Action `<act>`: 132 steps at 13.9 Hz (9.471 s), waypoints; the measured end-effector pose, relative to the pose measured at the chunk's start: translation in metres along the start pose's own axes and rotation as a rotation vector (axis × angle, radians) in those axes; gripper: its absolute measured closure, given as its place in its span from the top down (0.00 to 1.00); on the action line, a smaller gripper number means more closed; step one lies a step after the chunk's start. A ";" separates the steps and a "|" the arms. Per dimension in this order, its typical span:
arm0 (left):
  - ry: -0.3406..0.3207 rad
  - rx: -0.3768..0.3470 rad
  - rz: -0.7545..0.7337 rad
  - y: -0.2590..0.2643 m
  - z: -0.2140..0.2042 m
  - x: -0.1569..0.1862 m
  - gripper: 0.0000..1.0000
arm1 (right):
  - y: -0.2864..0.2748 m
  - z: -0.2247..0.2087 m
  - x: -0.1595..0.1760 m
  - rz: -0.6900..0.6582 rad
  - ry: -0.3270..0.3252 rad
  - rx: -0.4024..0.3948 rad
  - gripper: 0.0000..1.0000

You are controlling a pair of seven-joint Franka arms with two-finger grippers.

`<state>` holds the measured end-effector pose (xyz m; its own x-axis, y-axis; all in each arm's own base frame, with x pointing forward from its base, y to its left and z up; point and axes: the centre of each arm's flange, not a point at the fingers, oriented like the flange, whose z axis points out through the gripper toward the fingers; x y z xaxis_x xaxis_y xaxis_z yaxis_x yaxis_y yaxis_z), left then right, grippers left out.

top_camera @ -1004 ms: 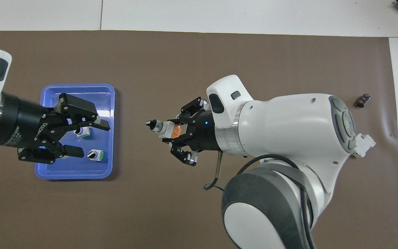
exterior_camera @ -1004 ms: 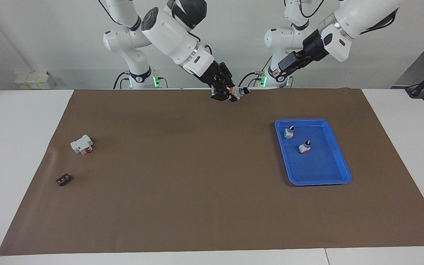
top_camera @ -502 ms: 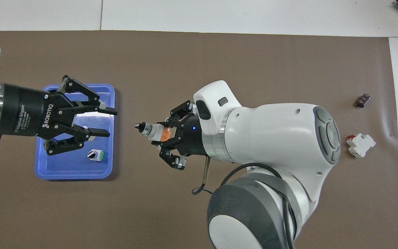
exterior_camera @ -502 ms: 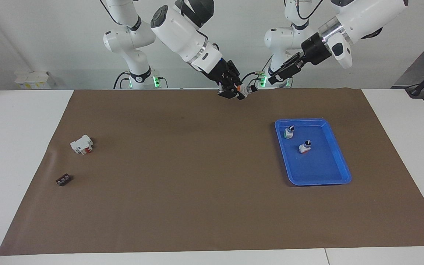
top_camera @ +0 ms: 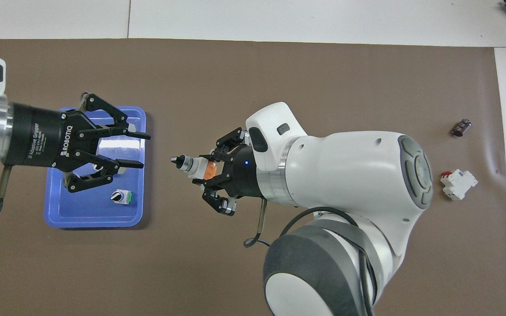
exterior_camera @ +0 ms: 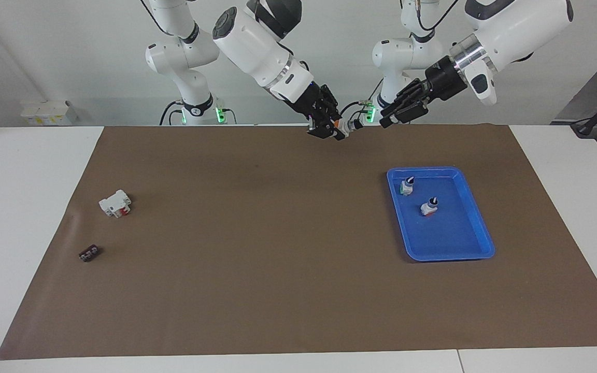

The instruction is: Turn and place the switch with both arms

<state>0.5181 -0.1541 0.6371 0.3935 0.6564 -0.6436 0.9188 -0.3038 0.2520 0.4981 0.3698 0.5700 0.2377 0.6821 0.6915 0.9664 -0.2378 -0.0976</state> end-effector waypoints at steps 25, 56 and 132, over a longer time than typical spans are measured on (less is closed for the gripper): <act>-0.052 0.065 -0.001 -0.002 0.037 -0.010 0.10 | -0.006 0.008 0.005 -0.012 0.012 -0.016 0.41; -0.103 0.049 1.527 -0.009 0.030 -0.008 0.10 | -0.015 0.016 0.009 -0.025 0.012 -0.004 0.41; 0.344 0.719 1.283 -0.012 -0.089 0.073 1.00 | 0.109 -0.304 -0.204 1.316 -0.588 -0.611 1.00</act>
<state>0.5389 -0.0412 0.6510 0.9757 -0.2140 -0.0468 -0.2126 -0.9766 0.0330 0.5254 -0.0060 0.6356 0.9953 -0.0939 -0.0234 -0.0937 -0.9956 0.0094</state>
